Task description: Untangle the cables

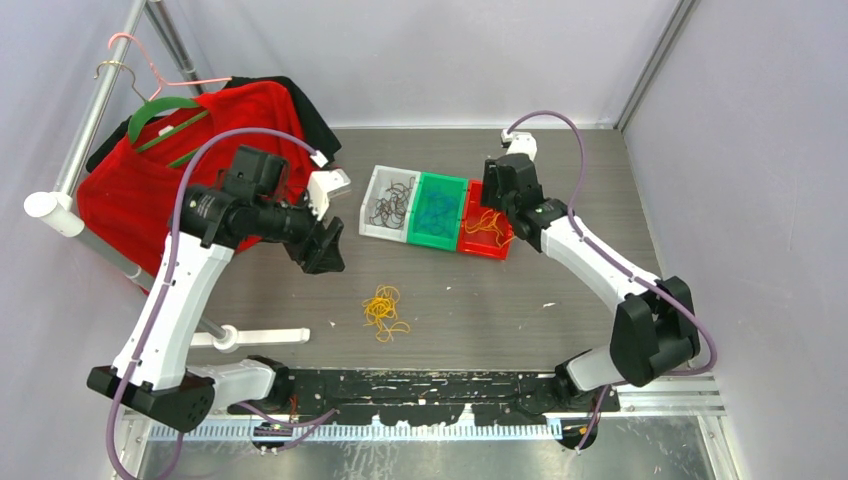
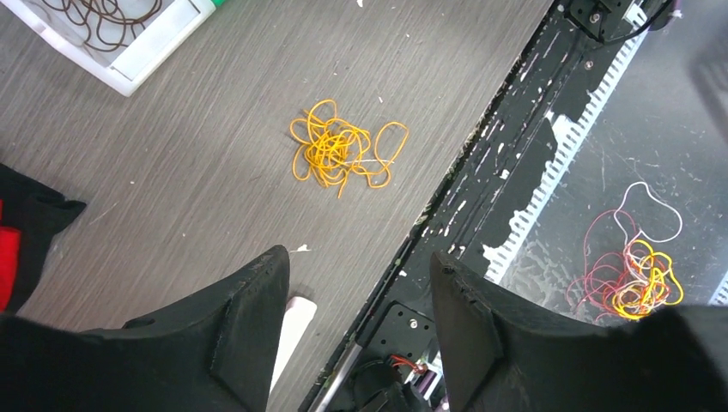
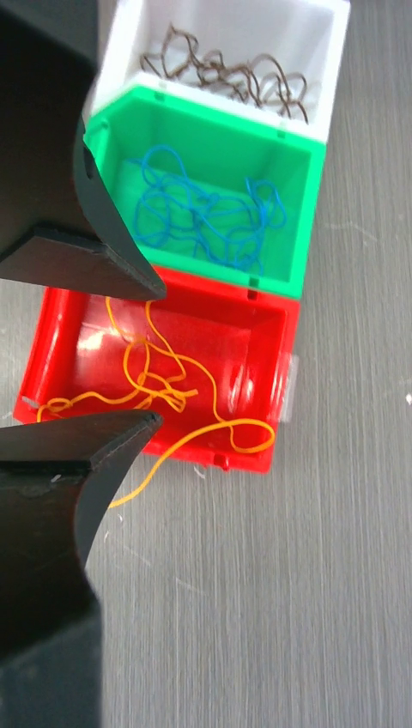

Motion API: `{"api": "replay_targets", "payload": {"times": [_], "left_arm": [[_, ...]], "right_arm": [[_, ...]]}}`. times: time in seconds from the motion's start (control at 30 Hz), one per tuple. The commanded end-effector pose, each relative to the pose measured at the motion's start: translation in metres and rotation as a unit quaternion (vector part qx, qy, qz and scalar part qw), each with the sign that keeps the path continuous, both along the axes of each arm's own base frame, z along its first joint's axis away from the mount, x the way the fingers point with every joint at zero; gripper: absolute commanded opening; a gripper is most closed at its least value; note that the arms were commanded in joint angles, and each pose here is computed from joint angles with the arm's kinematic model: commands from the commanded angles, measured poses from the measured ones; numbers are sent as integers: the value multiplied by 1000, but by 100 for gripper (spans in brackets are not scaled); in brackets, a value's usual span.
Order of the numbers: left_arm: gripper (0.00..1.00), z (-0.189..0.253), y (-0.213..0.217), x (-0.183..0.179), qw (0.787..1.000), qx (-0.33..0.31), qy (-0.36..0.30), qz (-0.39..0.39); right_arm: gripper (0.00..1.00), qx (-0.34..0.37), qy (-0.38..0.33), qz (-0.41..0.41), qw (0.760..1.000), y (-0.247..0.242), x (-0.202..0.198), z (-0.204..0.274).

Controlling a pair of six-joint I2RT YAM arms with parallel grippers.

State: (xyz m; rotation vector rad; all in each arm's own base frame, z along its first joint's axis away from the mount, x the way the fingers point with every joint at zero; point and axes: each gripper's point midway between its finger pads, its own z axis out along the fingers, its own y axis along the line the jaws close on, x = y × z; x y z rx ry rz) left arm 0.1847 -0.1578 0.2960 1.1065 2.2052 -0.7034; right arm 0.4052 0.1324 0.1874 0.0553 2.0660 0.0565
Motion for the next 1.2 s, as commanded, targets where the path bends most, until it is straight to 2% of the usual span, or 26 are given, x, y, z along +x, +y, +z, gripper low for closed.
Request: {"api": "replay_targets", "payload": {"times": [0.0,0.23,0.33,0.5,0.67,0.83,1.07,1.17], "left_arm": [[60,-9,4,4,1000,7,4,-8],[57,-60,5,11,998,21,61,-6],[55,-86,0,17,997,18,80,-7],[51,-135,-10,29,990,24,136,-2],[50,-158,-24,38,986,13,165,-7],[52,-154,-23,43,985,0,174,-1],[58,-124,2,39,984,-38,174,24],[59,-117,6,29,983,-37,178,15]], "right_arm": [[55,77,-37,47,995,27,-7,41],[52,75,4,36,997,22,-23,11],[51,107,9,58,992,39,-34,10],[55,109,-7,136,985,90,-69,12],[58,177,9,255,950,150,-114,-2],[60,175,49,370,911,202,-153,-44],[62,184,98,480,852,245,-171,-89],[62,171,112,488,849,250,-168,-104]]}}
